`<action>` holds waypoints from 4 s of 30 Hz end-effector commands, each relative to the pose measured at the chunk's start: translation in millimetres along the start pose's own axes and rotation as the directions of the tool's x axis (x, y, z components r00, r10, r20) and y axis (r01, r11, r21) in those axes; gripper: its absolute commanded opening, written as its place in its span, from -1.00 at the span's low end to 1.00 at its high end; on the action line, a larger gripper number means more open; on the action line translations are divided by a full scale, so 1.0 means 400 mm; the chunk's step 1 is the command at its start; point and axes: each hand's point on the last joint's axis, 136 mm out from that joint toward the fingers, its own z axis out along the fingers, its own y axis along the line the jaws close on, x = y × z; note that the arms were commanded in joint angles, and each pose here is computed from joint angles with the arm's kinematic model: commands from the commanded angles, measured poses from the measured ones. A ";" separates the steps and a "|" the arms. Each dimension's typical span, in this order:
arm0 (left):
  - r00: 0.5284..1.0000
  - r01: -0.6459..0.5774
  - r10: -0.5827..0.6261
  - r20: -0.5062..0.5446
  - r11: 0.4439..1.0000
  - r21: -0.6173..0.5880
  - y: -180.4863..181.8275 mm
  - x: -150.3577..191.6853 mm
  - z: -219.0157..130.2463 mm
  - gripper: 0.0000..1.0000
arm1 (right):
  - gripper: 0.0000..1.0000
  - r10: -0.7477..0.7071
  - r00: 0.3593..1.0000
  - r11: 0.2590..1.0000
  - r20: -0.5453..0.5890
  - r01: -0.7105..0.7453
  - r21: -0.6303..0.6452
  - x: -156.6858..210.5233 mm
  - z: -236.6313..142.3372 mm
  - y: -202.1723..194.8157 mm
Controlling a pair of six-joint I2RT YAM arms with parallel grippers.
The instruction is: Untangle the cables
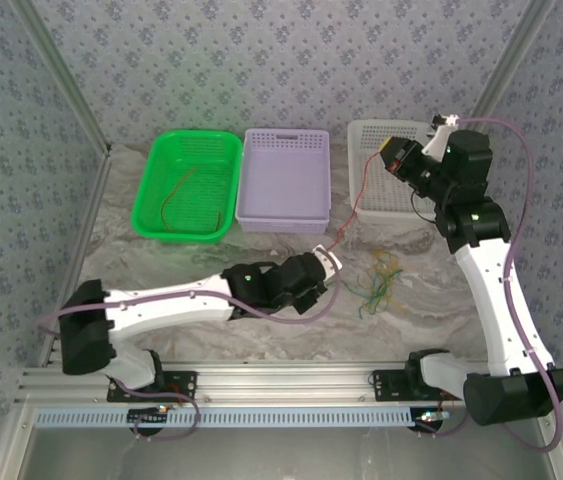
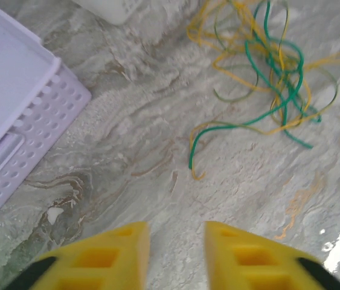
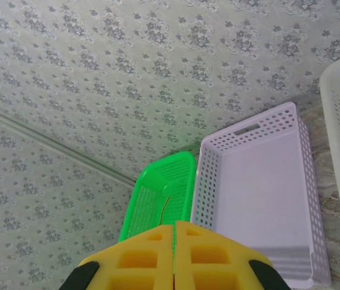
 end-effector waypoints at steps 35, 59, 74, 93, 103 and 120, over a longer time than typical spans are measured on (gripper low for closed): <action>0.901 0.281 -0.331 0.282 0.938 0.204 0.150 -0.012 -0.425 0.54 | -1.00 -0.133 0.985 0.979 0.108 0.114 0.167 -0.072 0.087 -0.019; 0.923 0.293 -0.374 0.088 0.834 0.467 0.237 -0.340 -0.084 0.45 | -1.00 -0.230 0.972 0.973 -0.057 0.229 -0.015 0.116 0.156 0.067; 0.928 0.323 -0.370 0.039 0.853 0.410 0.220 -0.293 0.004 -0.67 | -1.00 -0.205 0.974 0.978 -0.100 0.201 -0.044 0.168 0.159 0.088; 0.928 0.337 -0.372 0.019 0.861 0.382 0.205 -0.266 0.019 -1.00 | -1.00 -0.198 0.976 0.980 -0.086 0.195 -0.041 0.160 0.146 0.090; 0.902 0.420 -0.431 0.001 0.878 0.229 0.372 -0.233 -0.040 -1.00 | 0.70 -0.254 0.967 0.966 -0.036 0.256 0.044 0.128 0.069 0.069; 0.743 0.632 -0.663 0.095 0.647 -0.426 1.086 0.046 -0.137 -1.00 | 0.70 -0.385 0.916 0.923 -0.114 0.384 -0.030 0.349 -0.100 0.074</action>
